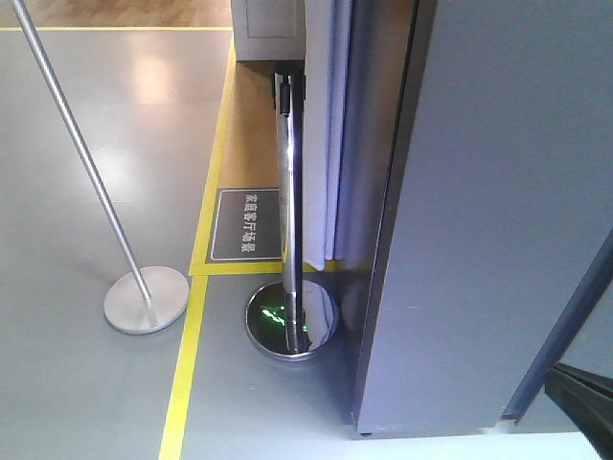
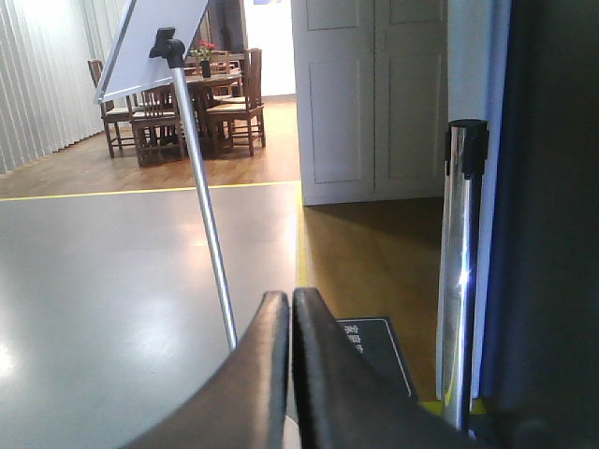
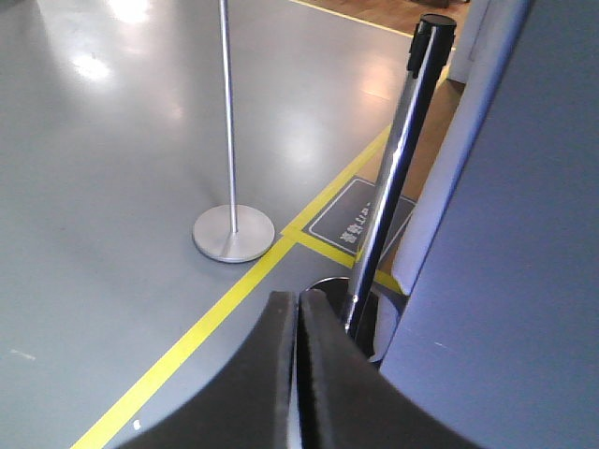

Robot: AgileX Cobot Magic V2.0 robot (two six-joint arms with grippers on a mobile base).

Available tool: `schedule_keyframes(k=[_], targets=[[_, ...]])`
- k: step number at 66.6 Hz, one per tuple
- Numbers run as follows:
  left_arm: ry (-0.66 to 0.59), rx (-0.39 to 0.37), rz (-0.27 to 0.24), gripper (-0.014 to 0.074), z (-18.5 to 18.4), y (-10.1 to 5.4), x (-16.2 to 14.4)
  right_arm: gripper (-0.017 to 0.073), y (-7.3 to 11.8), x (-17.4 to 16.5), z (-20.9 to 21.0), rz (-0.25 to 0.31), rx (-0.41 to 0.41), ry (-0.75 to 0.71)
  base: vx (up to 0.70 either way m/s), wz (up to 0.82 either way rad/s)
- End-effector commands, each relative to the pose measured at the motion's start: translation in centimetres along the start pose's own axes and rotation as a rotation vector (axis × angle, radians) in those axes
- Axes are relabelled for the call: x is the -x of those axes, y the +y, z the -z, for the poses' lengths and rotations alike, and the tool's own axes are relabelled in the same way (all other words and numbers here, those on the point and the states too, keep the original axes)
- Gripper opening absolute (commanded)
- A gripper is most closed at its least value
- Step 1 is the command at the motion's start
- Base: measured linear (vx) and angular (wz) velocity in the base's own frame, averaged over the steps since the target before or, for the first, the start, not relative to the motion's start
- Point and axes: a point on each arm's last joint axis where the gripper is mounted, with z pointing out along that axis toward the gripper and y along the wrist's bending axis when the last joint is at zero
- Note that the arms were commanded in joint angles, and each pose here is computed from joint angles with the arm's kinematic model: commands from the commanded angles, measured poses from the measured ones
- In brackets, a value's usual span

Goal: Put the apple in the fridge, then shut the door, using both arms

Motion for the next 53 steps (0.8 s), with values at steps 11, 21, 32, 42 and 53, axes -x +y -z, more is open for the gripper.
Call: schedule_keyframes(k=[11, 21, 32, 42, 53], targets=[[-0.068, -0.004, 0.013, -0.0008, 0.08, -0.02, 0.18, -0.0003, -0.12, 1.0, 0.16, -0.013, -0.004, -0.051, 0.0, 0.0], [-0.067, -0.004, 0.013, -0.0008, 0.07, -0.02, 0.17, -0.0003, -0.12, 1.0, 0.16, -0.013, -0.004, -0.051, 0.0, 0.0], [-0.067, -0.004, 0.012, -0.0008, 0.07, -0.02, 0.17, -0.0003, -0.13, 1.0, 0.16, -0.014, -0.004, -0.051, 0.0, 0.0], [-0.067, -0.004, 0.012, -0.0008, 0.07, -0.02, 0.17, -0.0003, -0.13, 1.0, 0.16, -0.014, -0.004, -0.051, 0.0, 0.0], [-0.067, -0.004, 0.012, -0.0008, 0.07, -0.02, 0.17, -0.0003, -0.28, 1.12, 0.18, -0.003, -0.021, -0.064, 0.0, 0.0]])
